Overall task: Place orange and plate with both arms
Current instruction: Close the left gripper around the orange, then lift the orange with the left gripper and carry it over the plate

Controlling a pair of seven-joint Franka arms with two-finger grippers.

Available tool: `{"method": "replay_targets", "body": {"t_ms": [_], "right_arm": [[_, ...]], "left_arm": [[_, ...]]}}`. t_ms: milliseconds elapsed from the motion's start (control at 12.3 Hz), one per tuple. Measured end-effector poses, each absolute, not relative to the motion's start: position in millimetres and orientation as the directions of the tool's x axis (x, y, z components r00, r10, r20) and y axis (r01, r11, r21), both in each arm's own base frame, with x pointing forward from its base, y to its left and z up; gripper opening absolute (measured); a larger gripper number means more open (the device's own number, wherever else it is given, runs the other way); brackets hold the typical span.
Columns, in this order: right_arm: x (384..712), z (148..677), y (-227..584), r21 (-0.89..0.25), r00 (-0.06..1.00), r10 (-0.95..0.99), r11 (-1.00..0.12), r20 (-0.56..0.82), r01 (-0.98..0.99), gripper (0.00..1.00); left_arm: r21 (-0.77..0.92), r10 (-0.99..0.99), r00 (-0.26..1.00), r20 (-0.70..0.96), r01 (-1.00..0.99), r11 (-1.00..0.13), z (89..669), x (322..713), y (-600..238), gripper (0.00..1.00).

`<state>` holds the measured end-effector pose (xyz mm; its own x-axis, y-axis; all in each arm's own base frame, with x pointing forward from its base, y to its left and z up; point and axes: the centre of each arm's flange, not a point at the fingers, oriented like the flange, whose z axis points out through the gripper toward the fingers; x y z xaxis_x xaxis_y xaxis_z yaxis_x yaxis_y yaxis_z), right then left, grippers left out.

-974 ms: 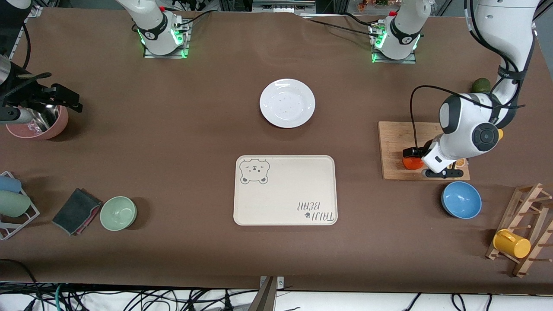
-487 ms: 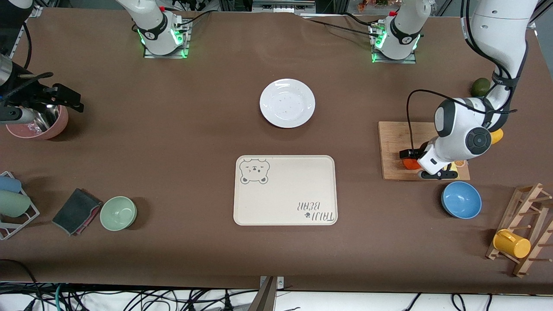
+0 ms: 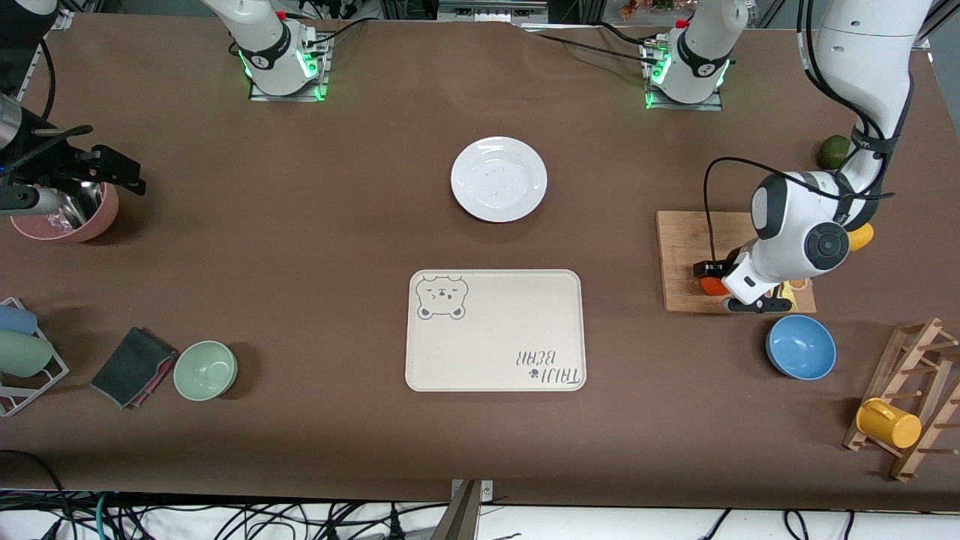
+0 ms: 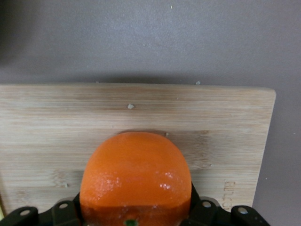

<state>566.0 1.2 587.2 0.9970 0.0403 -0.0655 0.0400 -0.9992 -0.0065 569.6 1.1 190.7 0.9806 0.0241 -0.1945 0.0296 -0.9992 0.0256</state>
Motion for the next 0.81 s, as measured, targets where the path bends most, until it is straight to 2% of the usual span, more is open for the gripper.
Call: {"method": "replay_targets", "body": {"t_ms": [406, 812], "right_arm": [[566, 587, 1, -0.007, 0.997, 0.041, -0.999, -0.066, 0.04, 1.0], [566, 587, 2, -0.007, 0.997, 0.041, -0.999, -0.066, 0.041, 1.0]], "left_arm": [[0.019, 0.04, 0.983, -0.179, 0.044, -0.999, 214, 586, -26, 0.73], [0.036, 0.141, 0.974, -0.179, 0.15, -0.988, 252, 574, -161, 0.73]]}}
